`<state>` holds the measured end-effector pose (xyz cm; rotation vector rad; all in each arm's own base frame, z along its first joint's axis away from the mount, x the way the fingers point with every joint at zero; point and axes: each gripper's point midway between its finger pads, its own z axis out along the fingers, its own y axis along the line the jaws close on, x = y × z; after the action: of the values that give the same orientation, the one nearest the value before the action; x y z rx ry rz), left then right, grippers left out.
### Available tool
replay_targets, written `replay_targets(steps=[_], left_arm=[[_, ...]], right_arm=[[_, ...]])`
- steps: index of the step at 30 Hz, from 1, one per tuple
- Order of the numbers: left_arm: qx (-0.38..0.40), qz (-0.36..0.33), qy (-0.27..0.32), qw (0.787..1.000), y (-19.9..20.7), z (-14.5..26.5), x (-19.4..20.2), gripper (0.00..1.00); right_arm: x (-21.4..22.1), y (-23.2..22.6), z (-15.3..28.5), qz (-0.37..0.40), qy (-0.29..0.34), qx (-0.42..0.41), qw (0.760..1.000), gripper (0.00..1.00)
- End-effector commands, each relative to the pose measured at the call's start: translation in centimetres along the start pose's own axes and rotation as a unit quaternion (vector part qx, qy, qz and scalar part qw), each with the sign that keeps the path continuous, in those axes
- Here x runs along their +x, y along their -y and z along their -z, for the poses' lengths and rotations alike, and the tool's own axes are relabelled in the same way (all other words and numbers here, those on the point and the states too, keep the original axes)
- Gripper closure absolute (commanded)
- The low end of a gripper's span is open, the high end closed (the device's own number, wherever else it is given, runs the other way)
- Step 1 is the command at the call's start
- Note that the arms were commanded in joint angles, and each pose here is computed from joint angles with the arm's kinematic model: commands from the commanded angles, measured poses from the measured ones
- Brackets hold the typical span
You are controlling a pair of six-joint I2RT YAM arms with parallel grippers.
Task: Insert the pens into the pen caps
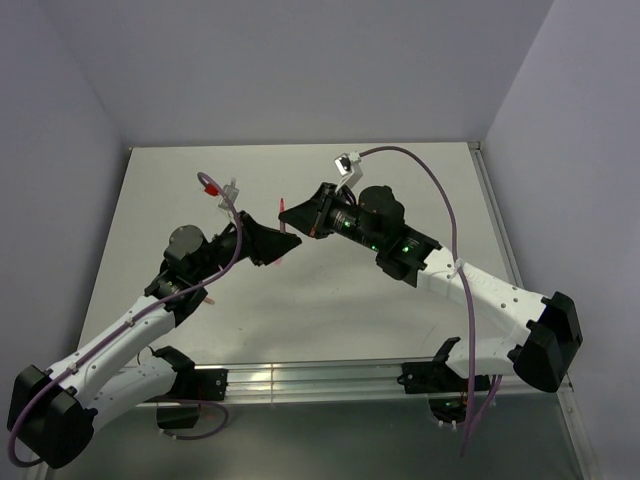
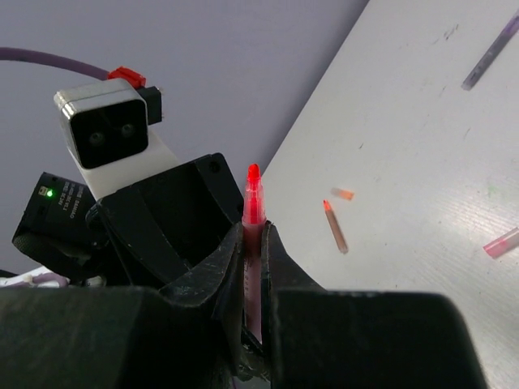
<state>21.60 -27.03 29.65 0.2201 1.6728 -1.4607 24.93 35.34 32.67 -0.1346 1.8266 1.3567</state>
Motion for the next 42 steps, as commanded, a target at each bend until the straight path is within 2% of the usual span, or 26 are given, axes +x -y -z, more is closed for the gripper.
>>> replay_targets(steps=[1,2,6,11,14,19,21,22,23,25,26,29,31,32,34,35,38,40,42], left_arm=[[0.028,-0.010,0.016,0.999,1.6,0.3,-0.8,0.60],[0.024,-0.010,0.018,1.000,1.5,0.4,-0.8,0.62],[0.014,-0.014,0.025,0.999,1.6,0.5,-1.3,0.83],[0.008,-0.015,0.028,0.999,1.6,0.3,-1.8,0.86],[0.001,-0.015,0.031,0.999,1.4,0.2,-2.0,1.00],[-0.035,-0.017,0.041,0.998,0.3,0.5,-2.3,1.00],[-0.074,-0.017,0.058,0.995,-0.9,0.6,-3.1,1.00],[-0.107,-0.007,0.052,0.993,-2.2,0.8,-2.7,1.00],[-0.145,-0.004,0.075,0.987,-3.3,1.1,-3.7,1.00],[-0.201,0.009,0.077,0.976,-5.4,1.7,-3.4,1.00],[-0.232,0.008,0.095,0.968,-6.5,2.0,-4.1,1.00],[-0.293,0.024,0.090,0.952,-9.1,2.5,-3.4,1.00],[-0.355,0.036,0.103,0.928,-11.8,3.2,-3.3,1.00],[-0.397,0.043,0.089,0.912,-13.8,3.8,-2.2,1.00],[-0.461,0.043,0.105,0.880,-16.4,4.9,-2.2,1.00],[-0.500,0.047,0.087,0.861,-18.4,5.4,-0.9,1.00],[-0.555,0.054,0.089,0.825,-21.6,6.2,0.4,1.00],[-0.571,0.065,0.088,0.814,-22.4,6.8,1.3,1.00],[-0.570,0.078,0.098,0.812,-22.4,7.0,1.5,1.00]], right_arm=[[-1.7,-1.1,-0.3,0.007,0.038,-0.014,0.999,1.00],[-1.8,-1.1,-0.3,0.007,0.039,-0.015,0.999,1.00],[-1.5,-1.4,-0.6,0.012,0.032,-0.016,0.999,1.00],[-0.9,-1.4,-0.7,0.018,0.026,-0.015,0.999,1.00],[-0.6,-1.4,-0.7,0.027,0.022,-0.015,0.999,1.00],[-0.5,-0.6,-0.5,0.035,0.024,0.014,0.999,1.00],[-0.6,0.1,-0.4,0.035,0.022,0.036,0.998,0.91],[-1.1,0.5,-0.2,0.035,0.032,0.054,0.997,0.76],[-1.3,0.8,0.0,0.034,0.035,0.066,0.997,0.67],[-2.1,1.1,0.5,0.036,0.042,0.089,0.995,0.48],[-2.5,1.7,0.8,0.036,0.053,0.111,0.992,0.43],[-3.7,2.3,1.9,0.039,0.070,0.150,0.985,0.26],[-3.5,3.6,2.4,0.038,0.066,0.185,0.980,0.25],[-3.5,4.4,2.8,0.039,0.062,0.213,0.974,0.25],[-2.6,5.8,2.5,0.036,0.044,0.241,0.969,0.25],[-2.1,6.5,2.4,0.036,0.030,0.256,0.965,0.26],[-0.2,8.9,1.0,0.036,-0.006,0.295,0.955,0.35],[1.6,11.6,-0.1,0.037,-0.033,0.337,0.940,0.45],[3.5,14.0,-1.7,0.032,-0.064,0.374,0.925,0.53]])
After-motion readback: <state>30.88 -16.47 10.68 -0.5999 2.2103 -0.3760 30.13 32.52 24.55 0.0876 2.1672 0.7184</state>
